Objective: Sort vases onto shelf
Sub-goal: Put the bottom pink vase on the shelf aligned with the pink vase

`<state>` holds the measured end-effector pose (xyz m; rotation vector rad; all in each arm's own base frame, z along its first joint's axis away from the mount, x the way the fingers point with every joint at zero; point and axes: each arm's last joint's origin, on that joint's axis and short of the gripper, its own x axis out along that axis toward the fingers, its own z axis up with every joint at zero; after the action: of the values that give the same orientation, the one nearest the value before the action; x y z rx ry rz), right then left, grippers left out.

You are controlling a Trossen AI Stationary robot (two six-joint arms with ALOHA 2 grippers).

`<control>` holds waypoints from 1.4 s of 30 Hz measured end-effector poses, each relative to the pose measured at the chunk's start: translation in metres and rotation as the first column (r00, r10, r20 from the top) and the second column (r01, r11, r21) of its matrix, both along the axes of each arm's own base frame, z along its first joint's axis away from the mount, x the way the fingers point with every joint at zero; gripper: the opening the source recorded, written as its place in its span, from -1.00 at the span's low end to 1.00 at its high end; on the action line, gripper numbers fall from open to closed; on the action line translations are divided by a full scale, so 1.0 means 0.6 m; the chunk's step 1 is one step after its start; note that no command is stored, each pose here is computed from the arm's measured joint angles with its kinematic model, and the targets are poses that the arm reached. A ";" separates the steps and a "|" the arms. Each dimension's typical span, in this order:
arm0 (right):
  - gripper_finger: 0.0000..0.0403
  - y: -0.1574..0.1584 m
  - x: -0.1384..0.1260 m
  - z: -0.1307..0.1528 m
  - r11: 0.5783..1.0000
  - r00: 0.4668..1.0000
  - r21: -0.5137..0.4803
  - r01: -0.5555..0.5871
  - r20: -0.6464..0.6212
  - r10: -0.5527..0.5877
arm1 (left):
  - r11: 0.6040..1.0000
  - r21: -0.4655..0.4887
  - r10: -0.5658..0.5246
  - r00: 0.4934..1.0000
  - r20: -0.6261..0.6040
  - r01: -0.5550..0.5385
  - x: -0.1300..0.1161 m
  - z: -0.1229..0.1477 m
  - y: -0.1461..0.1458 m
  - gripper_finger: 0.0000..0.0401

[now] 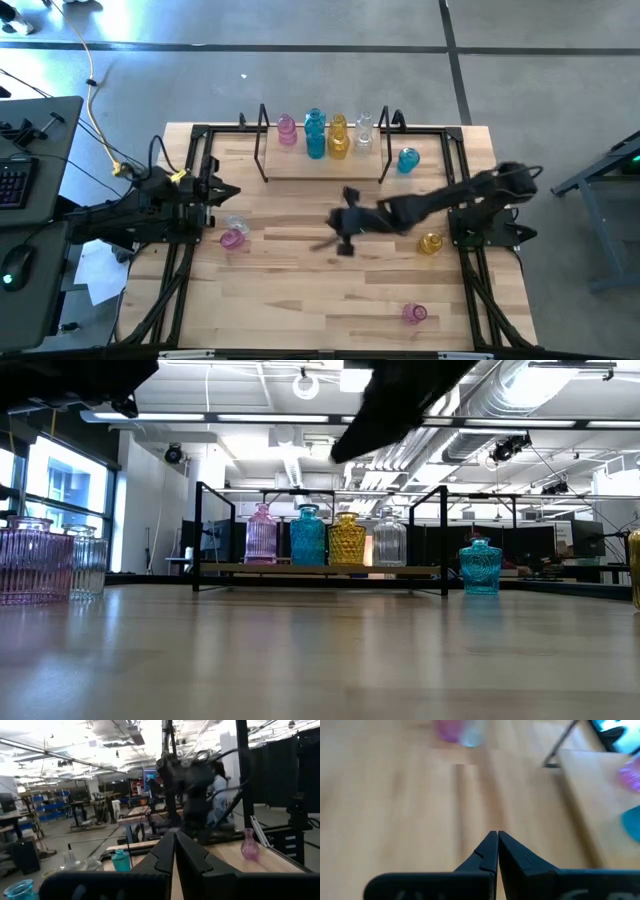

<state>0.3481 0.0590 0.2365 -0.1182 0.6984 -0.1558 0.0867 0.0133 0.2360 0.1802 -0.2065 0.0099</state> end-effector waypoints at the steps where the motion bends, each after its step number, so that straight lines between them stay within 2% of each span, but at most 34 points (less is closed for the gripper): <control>1: -1.00 0.017 -0.014 0.008 1.000 1.000 0.029 -0.008 -0.009 0.008 | 1.000 0.000 0.000 1.000 -0.001 0.000 0.002 0.000 0.001 -0.96; 6: -1.00 0.083 -0.081 0.038 0.989 0.992 0.142 0.044 -0.124 -0.026 | 1.000 -0.004 0.004 1.000 -0.017 -0.004 0.013 0.000 0.003 -0.96; 9: -1.00 0.111 -0.118 0.059 0.968 0.970 0.206 0.142 -0.224 -0.094 | 1.000 -0.006 0.004 1.000 -0.023 -0.005 0.017 -0.001 0.004 -0.96; 11: -1.00 0.124 -0.144 0.069 0.945 0.932 0.232 0.231 -0.332 -0.147 | 1.000 -0.007 0.004 1.000 -0.027 -0.005 0.019 -0.001 0.005 -0.96; 15: -0.99 0.155 -0.183 0.093 0.855 0.854 0.315 0.411 -0.461 -0.240 | 1.000 -0.008 0.005 1.000 -0.028 -0.005 0.022 -0.001 0.005 -0.96; 20: -0.87 0.197 -0.222 0.101 0.699 0.752 0.394 0.597 -0.579 -0.315 | 1.000 -0.008 0.005 1.000 -0.028 -0.006 0.023 -0.001 0.006 -0.96; 24: -0.64 0.223 -0.250 0.096 0.609 0.677 0.384 0.694 -0.636 -0.372 | 1.000 -0.008 0.005 1.000 -0.029 -0.006 0.023 -0.001 0.006 -0.96; 29: -0.37 0.251 -0.277 0.083 0.538 0.577 0.325 0.778 -0.707 -0.409 | 1.000 -0.015 0.005 0.999 -0.032 -0.006 0.023 -0.001 0.006 -0.96; 32: -0.26 0.265 -0.284 0.074 0.508 0.540 0.304 0.806 -0.729 -0.421 | 1.000 -0.016 0.005 1.000 -0.031 -0.006 0.023 -0.001 0.006 -0.96; 36: -0.20 0.280 -0.284 0.058 0.491 0.497 0.268 0.829 -0.755 -0.428 | 1.000 -0.017 0.005 1.000 -0.031 -0.006 0.023 -0.001 0.006 -0.96; 39: -0.19 0.289 -0.279 0.047 0.495 0.488 0.257 0.830 -0.764 -0.422 | 1.000 -0.017 0.005 1.000 -0.031 -0.006 0.023 -0.001 0.006 -0.96; 42: -0.20 0.295 -0.272 0.039 0.511 0.501 0.264 0.818 -0.763 -0.408 | 1.000 -0.017 0.005 1.000 -0.031 -0.006 0.023 -0.001 0.006 -0.96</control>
<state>0.1848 0.2359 0.2598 0.8099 1.4291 -0.6635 0.1004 0.0167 0.2354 0.1638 -0.1751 0.0143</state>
